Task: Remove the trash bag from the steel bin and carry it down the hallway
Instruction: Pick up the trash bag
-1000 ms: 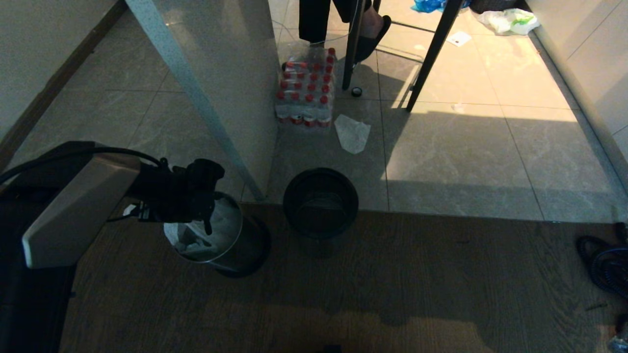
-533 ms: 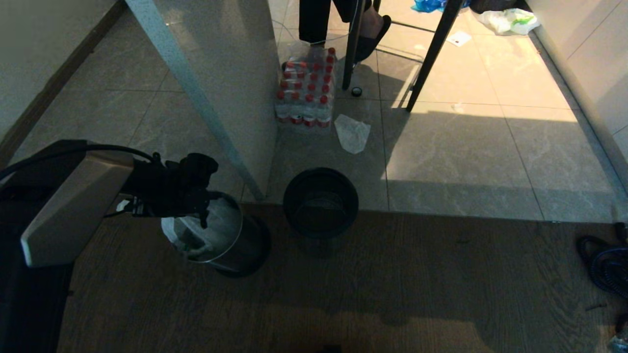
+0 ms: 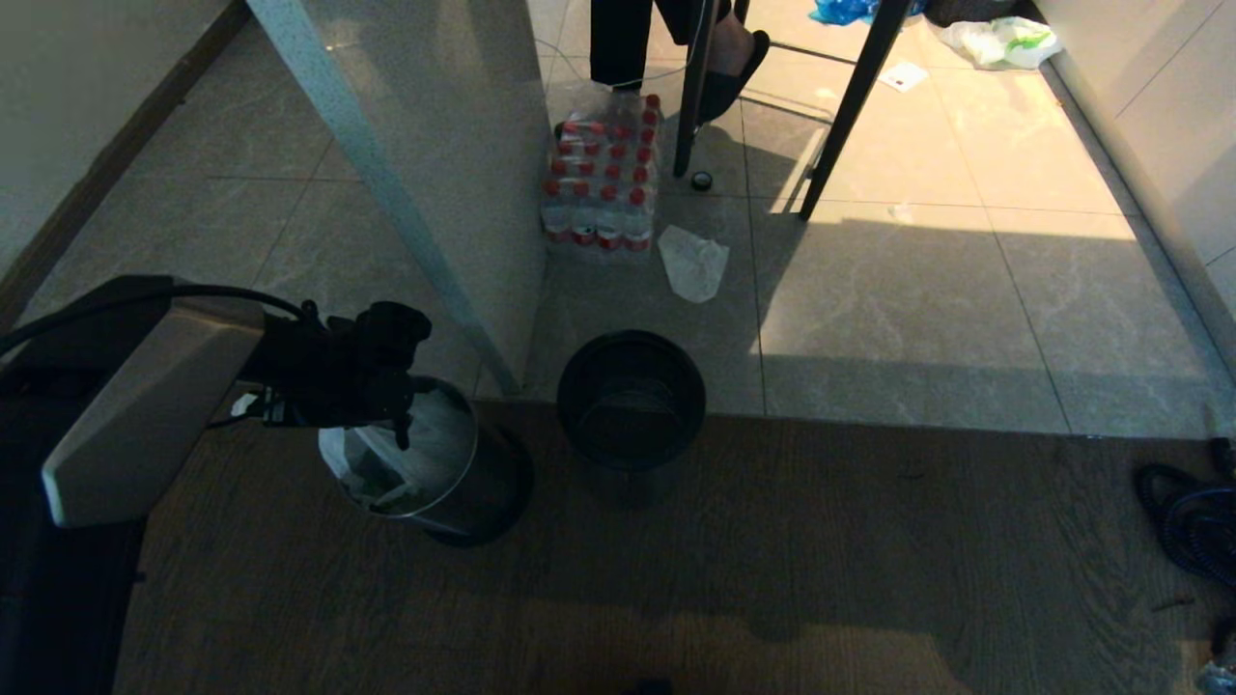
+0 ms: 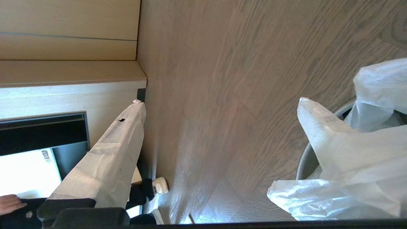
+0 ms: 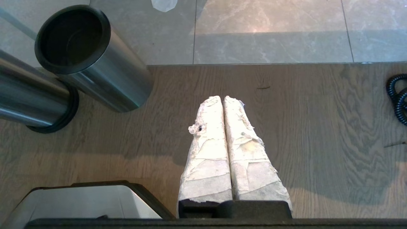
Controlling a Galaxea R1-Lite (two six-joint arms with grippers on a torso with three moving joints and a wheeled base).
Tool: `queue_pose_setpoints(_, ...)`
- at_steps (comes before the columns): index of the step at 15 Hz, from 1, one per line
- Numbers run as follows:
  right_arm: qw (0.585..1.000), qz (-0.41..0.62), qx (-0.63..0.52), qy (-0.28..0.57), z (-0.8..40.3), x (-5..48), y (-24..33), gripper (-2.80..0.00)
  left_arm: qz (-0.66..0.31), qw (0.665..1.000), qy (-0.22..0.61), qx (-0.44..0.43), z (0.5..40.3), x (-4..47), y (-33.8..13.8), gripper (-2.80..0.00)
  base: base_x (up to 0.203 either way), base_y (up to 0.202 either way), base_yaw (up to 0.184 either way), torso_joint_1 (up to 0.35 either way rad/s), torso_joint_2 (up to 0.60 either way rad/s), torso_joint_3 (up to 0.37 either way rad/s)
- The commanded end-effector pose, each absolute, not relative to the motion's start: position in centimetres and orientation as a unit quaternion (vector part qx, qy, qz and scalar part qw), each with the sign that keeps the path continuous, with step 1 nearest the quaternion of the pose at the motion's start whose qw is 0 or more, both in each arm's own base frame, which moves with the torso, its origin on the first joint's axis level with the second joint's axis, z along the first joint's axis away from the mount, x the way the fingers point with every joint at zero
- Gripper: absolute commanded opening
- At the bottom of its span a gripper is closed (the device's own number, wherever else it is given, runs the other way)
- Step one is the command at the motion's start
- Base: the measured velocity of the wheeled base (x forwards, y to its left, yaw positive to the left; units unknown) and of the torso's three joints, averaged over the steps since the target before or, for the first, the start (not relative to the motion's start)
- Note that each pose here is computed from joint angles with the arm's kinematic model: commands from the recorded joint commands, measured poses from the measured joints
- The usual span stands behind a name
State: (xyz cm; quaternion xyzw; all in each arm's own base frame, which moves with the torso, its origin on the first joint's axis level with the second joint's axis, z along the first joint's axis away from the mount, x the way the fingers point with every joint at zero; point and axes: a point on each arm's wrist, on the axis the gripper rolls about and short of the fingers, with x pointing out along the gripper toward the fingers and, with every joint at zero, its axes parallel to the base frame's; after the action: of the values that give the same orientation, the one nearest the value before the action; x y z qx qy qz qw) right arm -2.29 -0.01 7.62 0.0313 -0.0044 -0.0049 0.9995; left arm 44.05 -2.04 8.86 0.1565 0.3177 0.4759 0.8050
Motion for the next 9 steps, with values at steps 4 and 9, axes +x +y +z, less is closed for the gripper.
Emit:
queue_pose_setpoints(4, 0.999, -0.005, 0.031, -0.005, 7.62, -2.29, -0.01, -2.8, 0.479, 0.804, 0.316, 0.157, 8.86, 44.09, -2.04, 0.0, 0.0, 0.0, 0.0, 0.0, 0.0, 0.0)
queue_pose_setpoints(9, 0.999, -0.005, 0.031, -0.005, 7.62, -2.29, -0.01, -2.8, 0.479, 0.805, 0.314, 0.155, 8.99, 44.1, -2.05, -2.8, 0.0, 0.0, 0.0, 0.0, 0.0, 0.0)
